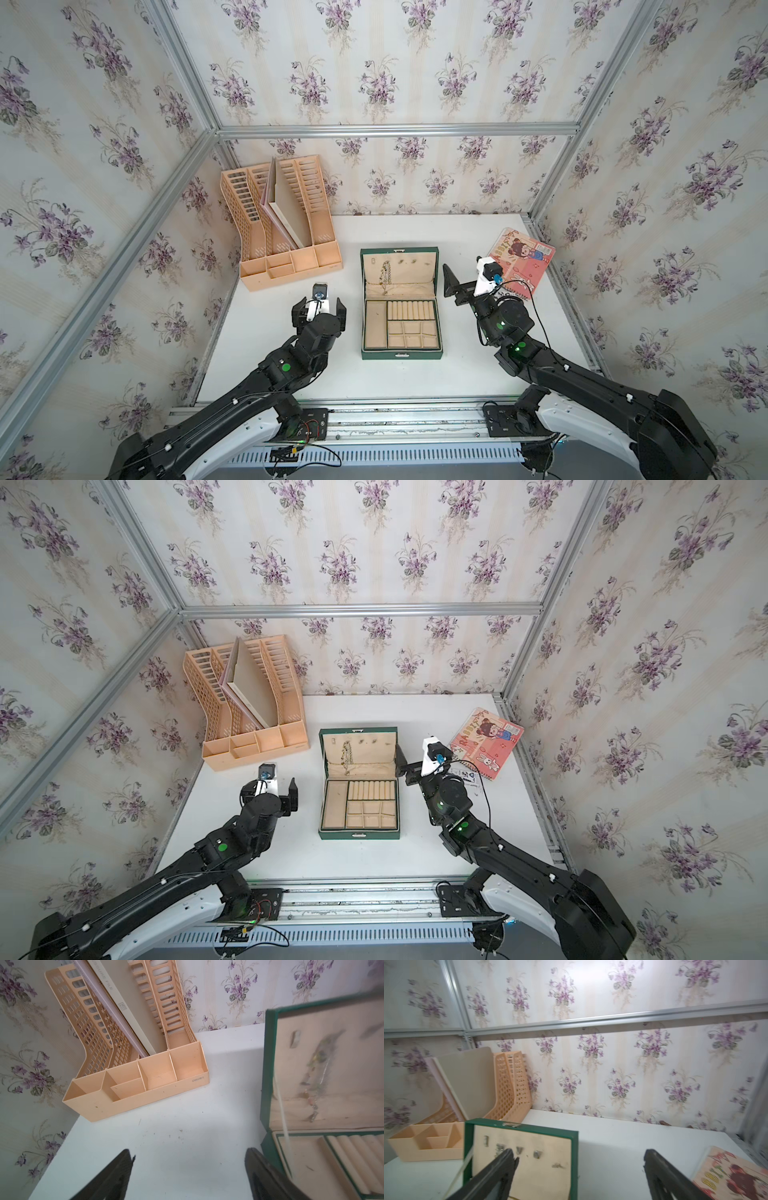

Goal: Put jewelry chain into jewelry box
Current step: Reset both arms

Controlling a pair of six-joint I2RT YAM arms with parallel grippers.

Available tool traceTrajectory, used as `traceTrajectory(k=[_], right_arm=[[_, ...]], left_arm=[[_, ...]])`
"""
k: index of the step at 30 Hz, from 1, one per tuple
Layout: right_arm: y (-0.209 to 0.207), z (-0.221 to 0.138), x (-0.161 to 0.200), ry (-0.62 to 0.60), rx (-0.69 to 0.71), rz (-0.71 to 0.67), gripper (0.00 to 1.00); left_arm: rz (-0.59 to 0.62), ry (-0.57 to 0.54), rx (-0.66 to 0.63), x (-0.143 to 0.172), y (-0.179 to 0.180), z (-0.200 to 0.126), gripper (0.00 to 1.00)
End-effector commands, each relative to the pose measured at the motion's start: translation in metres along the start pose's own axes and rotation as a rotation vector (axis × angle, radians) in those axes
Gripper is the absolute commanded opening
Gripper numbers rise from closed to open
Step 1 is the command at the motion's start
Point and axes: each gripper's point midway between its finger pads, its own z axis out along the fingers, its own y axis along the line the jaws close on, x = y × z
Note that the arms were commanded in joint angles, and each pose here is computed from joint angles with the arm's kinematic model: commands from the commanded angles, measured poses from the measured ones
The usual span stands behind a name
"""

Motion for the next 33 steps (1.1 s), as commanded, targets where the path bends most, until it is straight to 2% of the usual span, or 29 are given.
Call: traceTrajectory(k=[1, 5, 8, 14, 15, 18, 20, 22, 25, 29, 30, 32, 33], right_arm=[[-0.043, -0.009, -0.006, -0.087, 0.156, -0.01, 1.0], [-0.089, -0.016, 0.021, -0.04, 0.25, -0.076, 1.0], [-0.123, -0.019, 0.042, -0.002, 0.329, -0.026, 1.0], [-0.157, -0.034, 0.082, 0.057, 0.428, -0.069, 1.0], [-0.159, -0.036, 0.078, 0.025, 0.437, -0.066, 1.0], [-0.151, -0.034, 0.077, -0.014, 0.376, -0.098, 1.0], [-0.152, -0.034, 0.082, -0.015, 0.376, -0.105, 1.0], [-0.152, -0.038, 0.086, -0.031, 0.369, -0.1, 1.0], [-0.134, -0.026, 0.094, -0.001, 0.258, -0.158, 1.0], [-0.163, -0.024, 0.098, 0.023, 0.426, -0.101, 1.0], [-0.167, -0.022, 0.099, 0.03, 0.442, -0.088, 1.0], [-0.172, -0.016, 0.102, 0.05, 0.46, -0.074, 1.0], [-0.174, -0.013, 0.106, 0.072, 0.466, -0.071, 1.0]], left_arm=[[0.073, -0.179, 0.018, -0.041, 0.001, 0.015, 0.88], [0.126, -0.132, -0.032, -0.027, 0.02, 0.054, 0.88], [0.156, -0.063, -0.062, -0.006, 0.033, 0.084, 0.88], [0.181, -0.034, 0.021, 0.024, 0.034, 0.114, 0.89], [0.175, -0.033, 0.026, 0.024, 0.036, 0.116, 0.89], [0.106, -0.031, 0.024, 0.022, 0.046, 0.121, 0.91], [0.083, 0.014, 0.029, 0.024, 0.051, 0.13, 0.91], [0.077, 0.061, 0.108, 0.027, 0.044, 0.137, 0.91], [0.049, 0.09, 0.17, 0.028, 0.042, 0.141, 0.91], [-0.096, 0.068, 0.061, 0.023, 0.069, 0.145, 0.91], [-0.149, 0.028, 0.038, 0.019, 0.073, 0.143, 0.95], [-0.142, -0.025, 0.032, 0.019, 0.074, 0.142, 0.98], [-0.143, -0.017, 0.025, 0.026, 0.073, 0.145, 0.99]])
